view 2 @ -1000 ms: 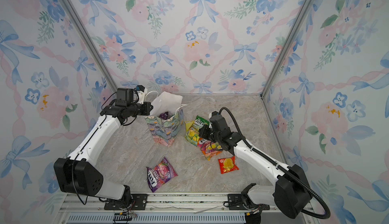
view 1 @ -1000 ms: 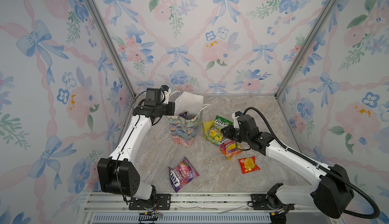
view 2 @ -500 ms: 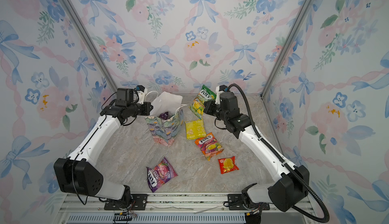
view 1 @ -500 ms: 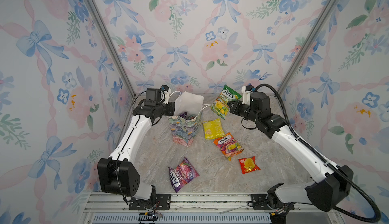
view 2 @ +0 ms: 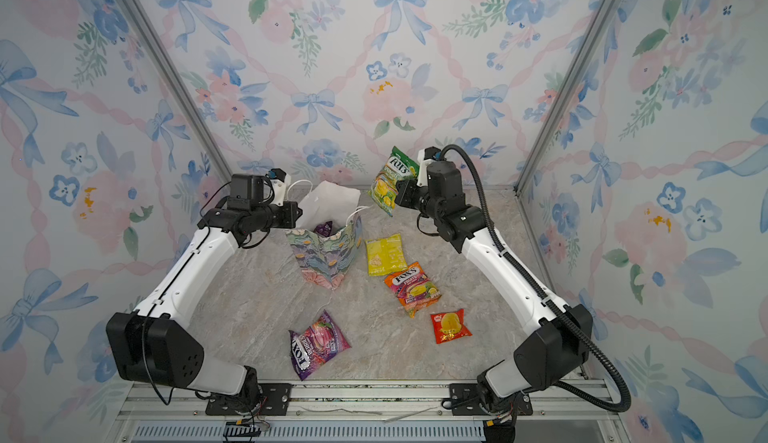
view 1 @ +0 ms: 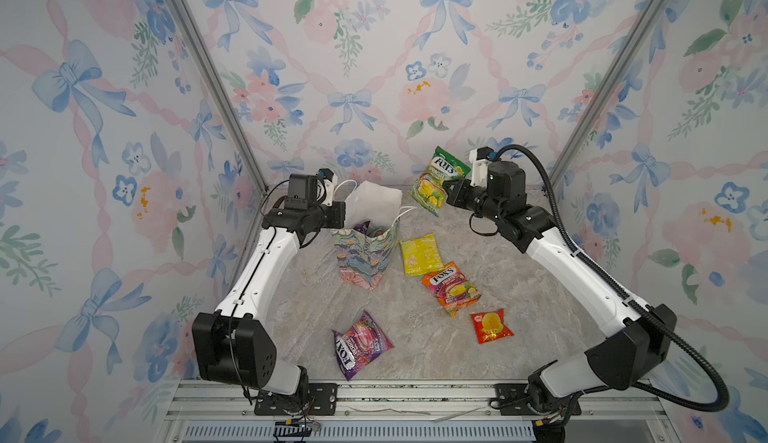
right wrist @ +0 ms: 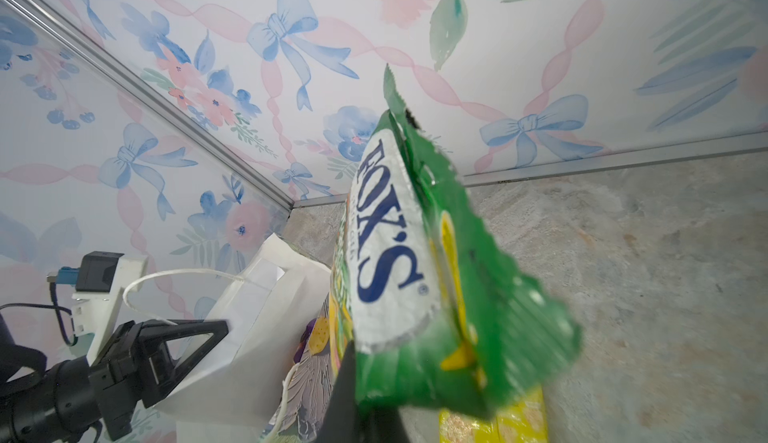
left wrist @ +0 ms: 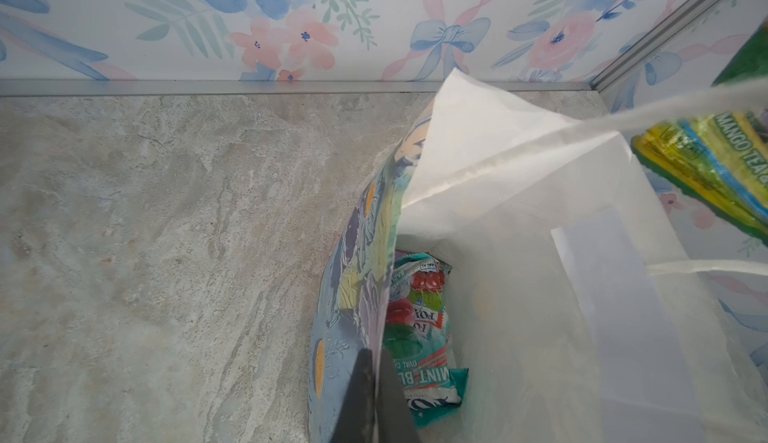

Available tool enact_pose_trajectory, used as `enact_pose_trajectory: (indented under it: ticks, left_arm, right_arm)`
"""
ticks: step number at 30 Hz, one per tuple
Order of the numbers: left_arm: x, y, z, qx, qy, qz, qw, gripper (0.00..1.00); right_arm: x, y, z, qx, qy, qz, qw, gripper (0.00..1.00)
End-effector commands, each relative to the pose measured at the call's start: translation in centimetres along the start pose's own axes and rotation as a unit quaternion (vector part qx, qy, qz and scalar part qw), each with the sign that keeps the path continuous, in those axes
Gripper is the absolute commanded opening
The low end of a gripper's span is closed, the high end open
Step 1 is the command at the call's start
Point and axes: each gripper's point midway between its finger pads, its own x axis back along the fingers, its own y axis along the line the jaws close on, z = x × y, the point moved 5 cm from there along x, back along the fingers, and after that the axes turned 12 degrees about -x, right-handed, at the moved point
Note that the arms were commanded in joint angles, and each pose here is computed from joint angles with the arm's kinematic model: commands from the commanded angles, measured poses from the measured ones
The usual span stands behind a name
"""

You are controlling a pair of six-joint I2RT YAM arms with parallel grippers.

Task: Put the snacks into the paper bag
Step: 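Lift the green spring tea packet with the right gripper toward the bag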

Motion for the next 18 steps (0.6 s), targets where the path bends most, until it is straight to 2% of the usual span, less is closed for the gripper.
enact_pose_trajectory:
  ticks: [1,10,18]
  left_arm:
    - [-0.6,0.2,1.4,0.002,0.027,0.002,1.0,0.0]
    - [-0.6,0.2,1.3,0.002,0.026,0.002,1.0,0.0]
    - [-0.4,0.2,1.3,0.001,0.024,0.002,1.0,0.0]
  right_arm:
    - [0.4,1.8,-2.6,0.016,-0.034,-0.023,0.999,0.0]
    - [-0.9,4.9,-3.5,0.028,-0.024,-0.067,0.997,0.0]
    - [-3.6,8.5,-0.9,0.058,0.022,-0.1,0.993,0.0]
